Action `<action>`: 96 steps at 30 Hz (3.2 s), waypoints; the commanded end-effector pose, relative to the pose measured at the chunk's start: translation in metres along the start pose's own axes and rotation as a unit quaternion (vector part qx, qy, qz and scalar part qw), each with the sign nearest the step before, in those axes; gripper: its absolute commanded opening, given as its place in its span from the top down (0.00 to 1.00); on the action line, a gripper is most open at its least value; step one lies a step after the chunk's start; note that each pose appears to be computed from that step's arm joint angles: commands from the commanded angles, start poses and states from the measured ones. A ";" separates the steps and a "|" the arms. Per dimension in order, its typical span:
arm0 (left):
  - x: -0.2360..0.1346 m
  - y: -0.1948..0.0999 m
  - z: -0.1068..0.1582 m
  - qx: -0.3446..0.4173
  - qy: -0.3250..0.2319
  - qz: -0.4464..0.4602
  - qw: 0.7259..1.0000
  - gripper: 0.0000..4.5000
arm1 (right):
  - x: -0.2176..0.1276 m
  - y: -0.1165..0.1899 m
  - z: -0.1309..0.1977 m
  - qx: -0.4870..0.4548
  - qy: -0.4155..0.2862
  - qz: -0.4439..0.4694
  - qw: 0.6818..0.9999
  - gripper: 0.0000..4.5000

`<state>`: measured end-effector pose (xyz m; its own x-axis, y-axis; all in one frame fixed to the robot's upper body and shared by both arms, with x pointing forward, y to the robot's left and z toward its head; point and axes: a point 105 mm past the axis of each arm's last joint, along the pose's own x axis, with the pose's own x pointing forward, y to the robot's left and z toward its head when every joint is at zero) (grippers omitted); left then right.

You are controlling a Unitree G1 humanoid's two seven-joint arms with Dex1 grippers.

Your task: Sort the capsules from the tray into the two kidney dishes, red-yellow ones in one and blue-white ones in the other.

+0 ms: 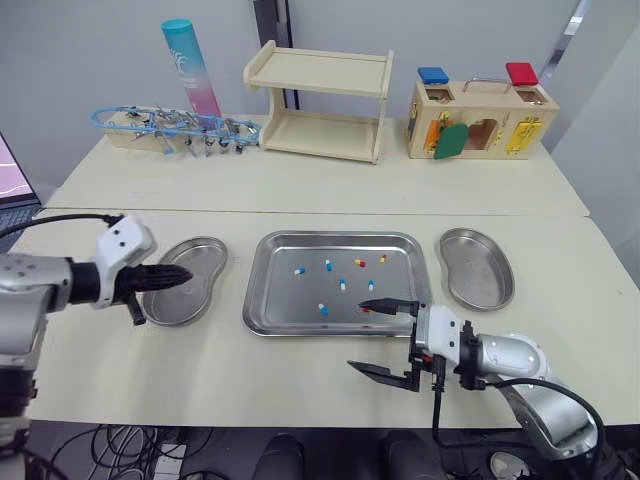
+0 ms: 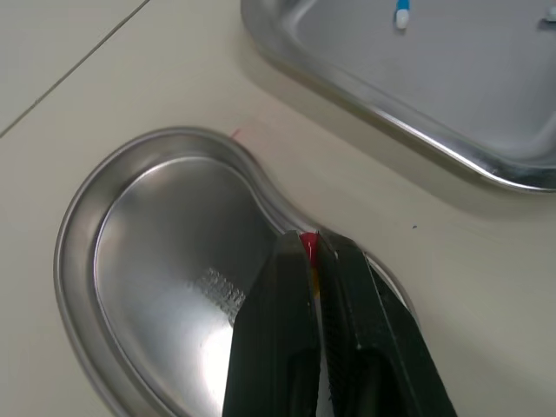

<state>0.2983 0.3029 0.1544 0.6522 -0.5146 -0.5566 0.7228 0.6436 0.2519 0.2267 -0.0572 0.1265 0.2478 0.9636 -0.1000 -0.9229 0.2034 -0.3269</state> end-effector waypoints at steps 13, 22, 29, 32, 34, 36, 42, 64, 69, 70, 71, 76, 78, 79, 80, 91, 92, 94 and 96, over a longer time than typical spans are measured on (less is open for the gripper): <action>-0.010 0.021 0.015 -0.033 -0.053 0.075 0.995 0.24 | 0.006 -0.002 0.014 -0.012 -0.021 0.014 1.000 0.00; -0.030 0.018 0.022 -0.040 -0.077 0.082 0.993 0.01 | 0.005 -0.002 0.014 -0.013 -0.019 0.012 1.000 0.00; -0.067 0.012 0.002 -0.054 -0.098 0.149 0.982 0.01 | -0.001 -0.005 0.012 -0.016 -0.011 0.009 1.000 0.00; -0.083 0.003 -0.012 -0.071 -0.100 0.177 0.977 0.01 | -0.007 -0.009 0.010 -0.023 0.001 -0.001 1.000 0.00; -0.091 -0.003 -0.023 -0.085 -0.100 0.195 0.972 0.01 | -0.014 -0.013 0.009 -0.028 0.011 -0.010 0.999 0.00; -0.096 -0.009 -0.034 -0.093 -0.097 0.211 0.968 0.01 | -0.021 -0.016 0.008 -0.031 0.022 -0.017 0.999 0.00; -0.103 -0.025 -0.070 -0.143 -0.119 0.282 0.941 0.01 | -0.083 -0.035 -0.002 -0.035 0.096 -0.084 0.991 0.00; -0.079 -0.081 -0.095 -0.169 -0.123 0.229 0.951 0.01 | -0.239 -0.063 -0.065 0.013 0.277 -0.224 0.934 0.00; -0.058 -0.107 -0.078 -0.161 -0.137 0.140 0.967 0.01 | -0.243 -0.064 -0.071 0.010 0.288 -0.222 0.932 0.00; -0.052 -0.114 -0.072 -0.153 -0.140 0.114 0.972 0.01 | -0.244 -0.063 -0.072 0.010 0.291 -0.220 0.931 0.00; -0.048 -0.119 -0.069 -0.147 -0.141 0.098 0.974 0.01 | -0.244 -0.063 -0.072 0.009 0.293 -0.219 0.931 0.00; -0.027 -0.140 -0.045 -0.103 -0.208 0.017 0.973 0.01 | -0.246 -0.064 -0.071 0.001 0.293 -0.220 0.931 0.00; -0.014 -0.142 -0.041 -0.109 -0.224 -0.001 0.968 0.01 | -0.246 -0.064 -0.071 -0.004 0.296 -0.221 0.929 0.00; -0.008 -0.143 -0.040 -0.111 -0.230 -0.006 0.967 0.01 | -0.245 -0.065 -0.069 -0.008 0.297 -0.221 0.929 0.00; -0.005 -0.143 -0.039 -0.112 -0.234 -0.009 0.966 0.01 | -0.244 -0.066 -0.068 -0.011 0.298 -0.221 0.929 0.00; 0.019 -0.133 -0.042 -0.103 -0.280 -0.003 0.954 0.01 | -0.147 -0.087 -0.001 -0.065 0.238 -0.102 0.964 0.00; 0.020 -0.131 -0.040 -0.101 -0.284 -0.001 0.954 0.01 | -0.136 -0.087 0.004 -0.067 0.236 -0.087 0.966 0.00; 0.022 -0.128 -0.039 -0.100 -0.285 -0.002 0.953 0.01 | -0.113 -0.085 0.008 -0.066 0.232 -0.051 0.969 0.00; 0.024 -0.128 -0.039 -0.095 -0.282 -0.009 0.955 0.01 | -0.078 -0.084 0.012 -0.087 0.215 -0.005 0.973 0.00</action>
<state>0.2119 0.2306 0.0748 0.7077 -0.7058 -0.0335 0.7065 0.7063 0.0447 0.2839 -0.1694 0.1758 0.4556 0.7686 -0.4492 -0.8450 0.2145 -0.4899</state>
